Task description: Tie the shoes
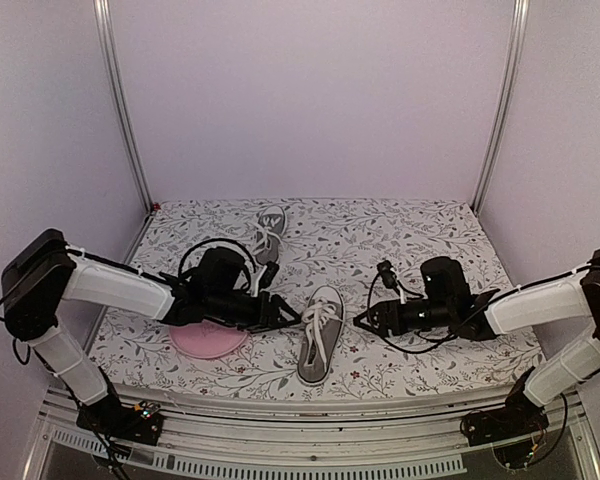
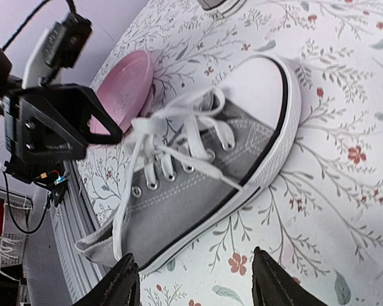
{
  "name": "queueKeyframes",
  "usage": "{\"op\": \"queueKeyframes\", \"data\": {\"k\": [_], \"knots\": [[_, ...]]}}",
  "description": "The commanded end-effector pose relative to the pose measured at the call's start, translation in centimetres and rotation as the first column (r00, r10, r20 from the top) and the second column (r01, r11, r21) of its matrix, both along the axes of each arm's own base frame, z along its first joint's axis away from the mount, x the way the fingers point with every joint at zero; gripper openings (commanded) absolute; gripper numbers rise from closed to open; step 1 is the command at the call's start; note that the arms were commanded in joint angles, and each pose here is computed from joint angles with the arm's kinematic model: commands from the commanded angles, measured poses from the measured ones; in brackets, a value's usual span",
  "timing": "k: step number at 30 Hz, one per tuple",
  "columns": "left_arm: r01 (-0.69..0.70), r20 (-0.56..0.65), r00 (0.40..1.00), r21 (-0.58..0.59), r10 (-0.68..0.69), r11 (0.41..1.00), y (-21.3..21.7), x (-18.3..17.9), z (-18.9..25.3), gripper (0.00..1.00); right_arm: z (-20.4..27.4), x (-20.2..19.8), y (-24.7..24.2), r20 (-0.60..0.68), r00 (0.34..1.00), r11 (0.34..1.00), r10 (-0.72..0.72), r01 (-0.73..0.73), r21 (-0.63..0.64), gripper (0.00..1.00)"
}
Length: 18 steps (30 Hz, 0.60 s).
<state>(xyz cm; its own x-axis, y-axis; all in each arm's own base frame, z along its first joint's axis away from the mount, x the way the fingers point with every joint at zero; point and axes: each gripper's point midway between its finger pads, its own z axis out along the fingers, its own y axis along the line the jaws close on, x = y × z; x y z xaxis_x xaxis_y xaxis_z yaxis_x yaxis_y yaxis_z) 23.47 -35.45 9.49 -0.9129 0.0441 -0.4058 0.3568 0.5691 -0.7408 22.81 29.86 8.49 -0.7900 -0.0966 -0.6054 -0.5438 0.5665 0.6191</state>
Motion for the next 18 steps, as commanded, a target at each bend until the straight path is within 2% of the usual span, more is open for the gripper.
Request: {"op": "queueKeyframes", "data": {"k": [1,10,18], "knots": [[0.028,0.029,0.999,-0.050,-0.026,0.998,-1.8,1.7,-0.1,0.49,2.2,2.6,0.7,0.081,0.996,1.000,-0.022,0.021,0.011,0.61],[0.049,0.000,0.999,-0.061,-0.050,0.997,-2.9,2.4,-1.1,0.47,2.5,6.7,2.2,0.108,0.994,0.999,-0.027,0.025,0.021,0.62],[0.055,-0.028,0.998,-0.087,-0.058,0.995,-3.3,2.2,-1.2,0.18,2.1,9.4,4.8,0.176,0.982,0.998,0.064,-0.068,0.016,0.64]]}}
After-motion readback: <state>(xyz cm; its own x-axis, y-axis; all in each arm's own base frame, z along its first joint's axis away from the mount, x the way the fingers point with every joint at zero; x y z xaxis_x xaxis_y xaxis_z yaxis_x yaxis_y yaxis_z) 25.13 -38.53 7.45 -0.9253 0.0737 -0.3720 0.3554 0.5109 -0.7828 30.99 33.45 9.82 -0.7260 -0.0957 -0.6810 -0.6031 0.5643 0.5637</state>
